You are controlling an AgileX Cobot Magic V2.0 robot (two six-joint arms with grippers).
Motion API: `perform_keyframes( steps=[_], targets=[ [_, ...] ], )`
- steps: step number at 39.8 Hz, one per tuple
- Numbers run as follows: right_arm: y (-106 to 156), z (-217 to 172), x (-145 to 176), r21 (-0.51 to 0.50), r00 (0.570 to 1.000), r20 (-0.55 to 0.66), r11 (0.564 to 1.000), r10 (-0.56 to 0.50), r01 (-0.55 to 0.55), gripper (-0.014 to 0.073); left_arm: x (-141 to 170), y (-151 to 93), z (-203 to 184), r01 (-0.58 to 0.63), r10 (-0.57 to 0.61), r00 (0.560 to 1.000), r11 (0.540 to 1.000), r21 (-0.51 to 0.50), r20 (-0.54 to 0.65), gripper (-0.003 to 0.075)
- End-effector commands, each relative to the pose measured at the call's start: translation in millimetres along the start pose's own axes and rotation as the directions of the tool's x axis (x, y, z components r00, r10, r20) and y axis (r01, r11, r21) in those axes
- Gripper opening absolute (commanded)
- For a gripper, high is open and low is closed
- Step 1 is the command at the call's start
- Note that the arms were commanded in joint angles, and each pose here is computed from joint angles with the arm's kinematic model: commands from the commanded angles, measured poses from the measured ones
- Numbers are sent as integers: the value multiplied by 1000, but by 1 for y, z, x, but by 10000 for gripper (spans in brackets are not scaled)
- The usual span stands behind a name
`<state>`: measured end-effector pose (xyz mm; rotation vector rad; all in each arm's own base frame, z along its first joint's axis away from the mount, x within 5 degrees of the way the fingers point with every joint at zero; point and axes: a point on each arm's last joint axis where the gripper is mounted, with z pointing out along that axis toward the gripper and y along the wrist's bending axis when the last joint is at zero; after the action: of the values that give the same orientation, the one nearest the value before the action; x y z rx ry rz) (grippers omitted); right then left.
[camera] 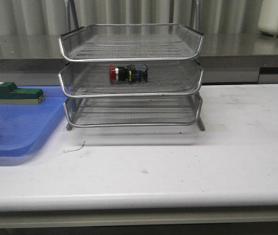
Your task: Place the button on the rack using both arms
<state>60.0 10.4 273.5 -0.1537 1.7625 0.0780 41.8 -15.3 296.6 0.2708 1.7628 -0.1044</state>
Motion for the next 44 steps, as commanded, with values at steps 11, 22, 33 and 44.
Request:
perform_keyframes(
  steps=[11,22,33,44],
  targets=[
    [-2,-2,-15,26,995,97,1000,-6,4,-60,-15,2,-3,25,-24,995,1000,-16,95,-19],
    [-2,-2,-15,26,995,97,1000,-6,4,-60,-8,5,-1,10,-1,989,998,-62,145,-19],
    [-2,-2,-15,26,995,97,1000,-6,4,-60,43,8,1,89,-55,980,981,-173,193,-19],
    [-2,-2,-15,26,995,96,1000,-6,4,-60,88,10,27,94,-50,979,971,-219,198,-19]
  ],
)
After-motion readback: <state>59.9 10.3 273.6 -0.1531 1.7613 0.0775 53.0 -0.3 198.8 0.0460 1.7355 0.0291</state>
